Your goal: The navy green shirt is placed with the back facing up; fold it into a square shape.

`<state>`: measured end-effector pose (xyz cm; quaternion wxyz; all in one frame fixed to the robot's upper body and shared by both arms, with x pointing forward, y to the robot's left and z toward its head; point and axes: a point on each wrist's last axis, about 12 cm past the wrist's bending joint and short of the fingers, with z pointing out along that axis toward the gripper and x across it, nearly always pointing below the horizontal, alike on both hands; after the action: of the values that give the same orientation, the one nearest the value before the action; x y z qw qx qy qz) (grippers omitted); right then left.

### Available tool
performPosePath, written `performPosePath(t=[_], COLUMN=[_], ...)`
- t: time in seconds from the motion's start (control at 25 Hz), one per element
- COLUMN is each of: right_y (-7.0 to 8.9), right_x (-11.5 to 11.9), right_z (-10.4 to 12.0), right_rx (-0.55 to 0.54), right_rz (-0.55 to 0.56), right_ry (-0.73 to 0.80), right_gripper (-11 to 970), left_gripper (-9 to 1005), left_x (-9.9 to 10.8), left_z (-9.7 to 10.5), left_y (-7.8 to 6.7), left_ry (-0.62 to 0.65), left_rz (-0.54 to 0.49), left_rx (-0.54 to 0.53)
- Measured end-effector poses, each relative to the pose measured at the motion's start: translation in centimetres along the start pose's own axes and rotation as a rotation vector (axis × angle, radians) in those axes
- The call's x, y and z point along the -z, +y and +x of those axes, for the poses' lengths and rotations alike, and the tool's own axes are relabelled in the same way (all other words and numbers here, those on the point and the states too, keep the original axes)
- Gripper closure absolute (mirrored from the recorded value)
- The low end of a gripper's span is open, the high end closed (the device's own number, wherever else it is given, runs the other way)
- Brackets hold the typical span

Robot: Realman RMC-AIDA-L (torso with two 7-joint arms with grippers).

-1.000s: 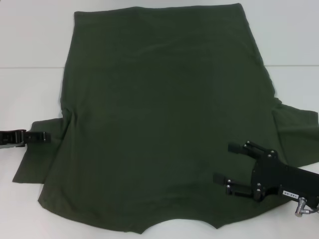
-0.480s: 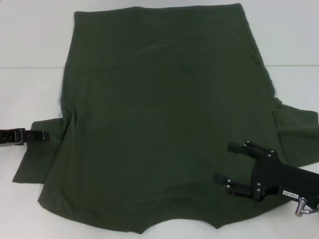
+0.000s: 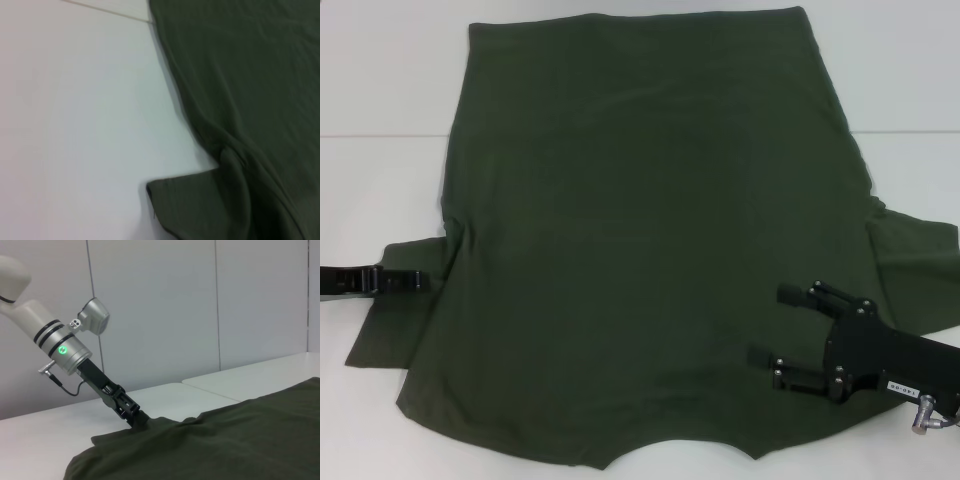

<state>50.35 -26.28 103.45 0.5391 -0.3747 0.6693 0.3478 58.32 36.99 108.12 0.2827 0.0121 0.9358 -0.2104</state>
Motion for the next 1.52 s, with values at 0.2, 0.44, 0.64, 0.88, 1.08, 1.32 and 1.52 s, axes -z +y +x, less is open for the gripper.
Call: performPosePath(t=[0.2,0.44,0.64,0.88,1.08,1.32,1.52], right_y=[0.0,-0.02,-0.03,-0.04,-0.06,-0.09,-0.16], right_x=[-0.01,-0.02,-0.05,-0.04,-0.02,-0.01,-0.1], right_z=[-0.01,-0.02,-0.06,-0.06,-0.08,-0.1,-0.19], right_rx=[0.0,0.001,0.002,0.001,0.0,0.0,0.003], right_rz=[0.0,0.0,-0.002,0.0,0.003,0.005,0.003], right_ry=[0.0,0.0,-0.001,-0.002,-0.004,-0.005,-0.007], right_gripper=[54,55,56,57,58,59,60], left_gripper=[63,64,64,116,180,388,604], left_x=[-0.04,-0.28,-0.29,-0.37,-0.34,-0.55,-0.58], left_z=[-0.01,0.0,-0.05,-0.09,-0.18,-0.25,-0.3], left_y=[-0.07,-0.43,-0.35,-0.31,-0.21,-0.26,-0.16], left_ry=[0.001,-0.009,-0.014,-0.013,-0.038,-0.035,-0.044], left_rz=[0.003,0.035,0.029,0.017,0.009,-0.002,-0.012], left_rx=[0.006,0.019,0.019,-0.003,-0.01,-0.021,-0.013])
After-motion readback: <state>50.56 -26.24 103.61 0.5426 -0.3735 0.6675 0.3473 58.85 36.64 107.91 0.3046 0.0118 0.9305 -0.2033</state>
